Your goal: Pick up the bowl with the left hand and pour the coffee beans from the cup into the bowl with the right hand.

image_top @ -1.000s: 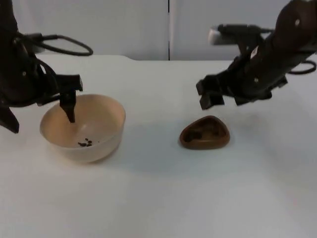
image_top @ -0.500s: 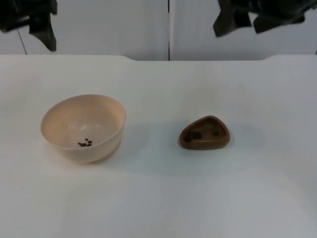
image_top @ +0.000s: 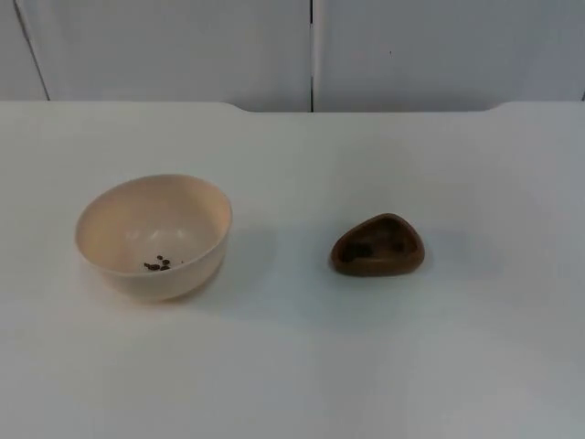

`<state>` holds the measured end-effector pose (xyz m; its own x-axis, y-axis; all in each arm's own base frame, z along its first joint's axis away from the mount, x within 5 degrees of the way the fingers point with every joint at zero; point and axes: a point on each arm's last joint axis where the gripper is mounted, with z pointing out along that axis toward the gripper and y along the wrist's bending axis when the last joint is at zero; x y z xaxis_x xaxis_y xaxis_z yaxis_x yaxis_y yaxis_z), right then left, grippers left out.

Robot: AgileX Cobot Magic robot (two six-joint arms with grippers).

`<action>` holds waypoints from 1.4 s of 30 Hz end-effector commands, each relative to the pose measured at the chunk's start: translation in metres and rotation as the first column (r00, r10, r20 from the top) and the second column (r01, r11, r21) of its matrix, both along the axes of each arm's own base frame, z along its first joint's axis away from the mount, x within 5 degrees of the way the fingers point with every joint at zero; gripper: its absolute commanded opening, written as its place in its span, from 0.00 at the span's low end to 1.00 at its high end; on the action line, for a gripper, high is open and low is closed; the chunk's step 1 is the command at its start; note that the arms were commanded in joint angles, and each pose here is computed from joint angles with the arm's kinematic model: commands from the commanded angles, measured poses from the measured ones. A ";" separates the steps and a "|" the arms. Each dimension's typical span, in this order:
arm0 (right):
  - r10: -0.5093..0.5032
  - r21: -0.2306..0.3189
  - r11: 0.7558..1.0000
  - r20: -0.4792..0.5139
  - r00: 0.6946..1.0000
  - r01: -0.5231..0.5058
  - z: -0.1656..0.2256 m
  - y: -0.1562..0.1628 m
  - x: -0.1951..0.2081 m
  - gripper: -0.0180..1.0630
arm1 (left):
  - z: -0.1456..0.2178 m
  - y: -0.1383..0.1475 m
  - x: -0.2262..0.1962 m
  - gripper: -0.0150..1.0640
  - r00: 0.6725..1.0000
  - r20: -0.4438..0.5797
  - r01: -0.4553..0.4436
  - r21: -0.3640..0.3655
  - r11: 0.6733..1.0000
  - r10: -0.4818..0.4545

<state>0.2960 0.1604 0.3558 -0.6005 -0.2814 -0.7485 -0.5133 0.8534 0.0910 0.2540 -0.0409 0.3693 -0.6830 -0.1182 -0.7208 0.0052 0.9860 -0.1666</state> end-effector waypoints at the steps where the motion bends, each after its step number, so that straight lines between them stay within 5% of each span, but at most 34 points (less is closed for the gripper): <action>1: 0.014 -0.010 1.000 0.015 1.000 -0.014 0.009 -0.004 -0.008 0.67 | 0.008 0.001 -0.011 0.84 1.000 0.018 0.012 -0.001 1.000 -0.012; 22: 0.045 0.004 0.999 0.088 0.995 -0.045 0.039 -0.044 -0.090 0.67 | 0.063 0.018 -0.124 0.84 0.977 0.207 0.049 0.014 0.999 -0.051; 42: 0.012 0.091 0.995 0.291 0.957 -0.040 0.004 -0.103 -0.204 0.67 | -0.021 0.022 -0.191 0.84 0.973 0.213 0.100 -0.052 0.994 -0.087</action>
<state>0.1010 0.0628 0.3607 -0.3798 -0.2228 -0.8978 -0.5521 0.8333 0.0267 0.0702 -0.0187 0.3494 -0.5459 -0.1064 -0.8310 0.1231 0.9710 -0.2052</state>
